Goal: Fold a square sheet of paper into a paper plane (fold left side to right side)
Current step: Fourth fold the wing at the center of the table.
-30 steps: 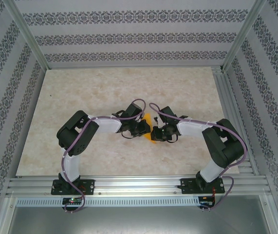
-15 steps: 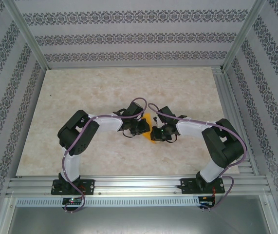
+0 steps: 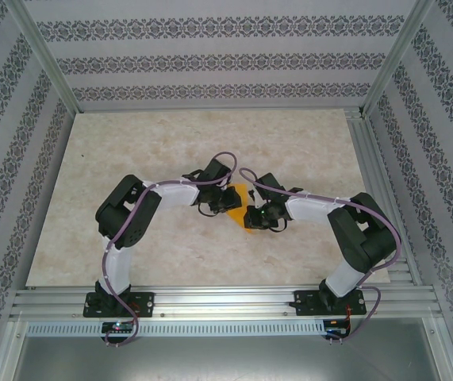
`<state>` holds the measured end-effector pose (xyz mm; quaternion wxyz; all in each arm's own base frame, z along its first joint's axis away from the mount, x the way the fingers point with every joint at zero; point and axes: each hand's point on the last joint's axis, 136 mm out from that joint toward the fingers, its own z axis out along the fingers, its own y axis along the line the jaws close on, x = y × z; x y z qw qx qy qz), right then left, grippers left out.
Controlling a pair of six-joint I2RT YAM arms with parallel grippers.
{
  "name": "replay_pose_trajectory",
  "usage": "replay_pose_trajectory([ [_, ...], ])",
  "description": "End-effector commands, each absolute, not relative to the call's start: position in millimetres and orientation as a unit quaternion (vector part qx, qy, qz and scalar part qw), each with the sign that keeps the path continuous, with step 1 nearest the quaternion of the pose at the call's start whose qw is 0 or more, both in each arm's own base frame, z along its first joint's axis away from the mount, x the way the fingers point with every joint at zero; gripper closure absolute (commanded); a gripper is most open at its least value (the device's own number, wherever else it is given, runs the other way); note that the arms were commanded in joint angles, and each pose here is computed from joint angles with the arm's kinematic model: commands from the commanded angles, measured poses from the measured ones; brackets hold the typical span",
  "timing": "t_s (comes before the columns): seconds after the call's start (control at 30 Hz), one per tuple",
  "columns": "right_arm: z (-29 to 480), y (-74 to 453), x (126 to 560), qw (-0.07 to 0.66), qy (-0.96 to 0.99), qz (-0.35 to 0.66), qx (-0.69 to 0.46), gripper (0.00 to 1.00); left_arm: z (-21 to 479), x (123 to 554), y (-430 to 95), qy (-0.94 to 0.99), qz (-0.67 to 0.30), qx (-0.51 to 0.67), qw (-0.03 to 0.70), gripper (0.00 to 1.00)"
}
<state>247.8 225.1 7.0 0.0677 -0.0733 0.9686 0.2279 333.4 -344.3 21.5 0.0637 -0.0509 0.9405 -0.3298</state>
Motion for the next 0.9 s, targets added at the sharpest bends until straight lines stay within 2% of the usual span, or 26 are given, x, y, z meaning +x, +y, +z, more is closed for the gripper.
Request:
replay_pose_trajectory([
  [0.0, -43.2, 177.7, 193.3, -0.038, 0.991, 0.113, -0.057, 0.89, 1.3, 362.2, -311.9, 0.955, -0.272, -0.071, 0.099, 0.81],
  [0.87, -45.2, 181.3, 192.1, -0.046, 0.991, 0.11, -0.065, 0.89, 12.7, 424.4, -283.3, 0.947, -0.276, -0.098, 0.131, 0.76],
])
